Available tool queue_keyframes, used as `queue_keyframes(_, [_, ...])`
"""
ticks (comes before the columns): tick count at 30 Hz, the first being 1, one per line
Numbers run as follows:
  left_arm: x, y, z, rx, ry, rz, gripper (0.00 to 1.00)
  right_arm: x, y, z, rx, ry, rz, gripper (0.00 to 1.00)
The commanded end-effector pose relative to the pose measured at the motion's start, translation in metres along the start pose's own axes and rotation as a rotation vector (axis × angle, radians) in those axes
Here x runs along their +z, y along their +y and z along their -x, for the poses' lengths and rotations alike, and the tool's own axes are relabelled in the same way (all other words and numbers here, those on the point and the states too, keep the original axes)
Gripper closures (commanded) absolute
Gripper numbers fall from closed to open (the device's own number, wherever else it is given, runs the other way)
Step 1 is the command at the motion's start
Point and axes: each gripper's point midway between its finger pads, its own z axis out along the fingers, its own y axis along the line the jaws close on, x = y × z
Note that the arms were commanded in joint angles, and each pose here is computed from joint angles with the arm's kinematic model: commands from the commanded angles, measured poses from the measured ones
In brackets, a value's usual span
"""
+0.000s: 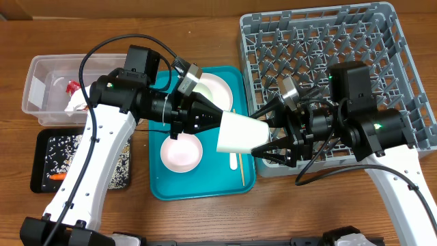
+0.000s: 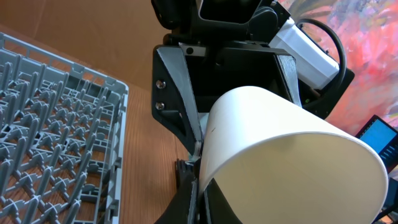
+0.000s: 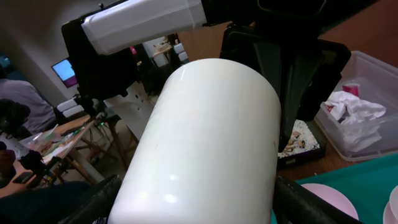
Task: Sort waste into correct bins and load items into the dishwasher
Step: 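Close the right gripper on the cup's base beside the left gripper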
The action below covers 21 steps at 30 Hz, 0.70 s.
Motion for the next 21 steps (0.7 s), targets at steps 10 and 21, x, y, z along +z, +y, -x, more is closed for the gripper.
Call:
queue_keyframes(10, [0.001,-0.002,-0.001,0.033,0.017,0.018,0.96,0.000,0.019,0.015,-0.060,-0.048,0.090,0.16])
queue_keyframes(21, [0.001,-0.002,-0.001,0.033,0.018,0.018,0.96,0.011,0.023,0.014,-0.096,-0.035,0.138,0.20])
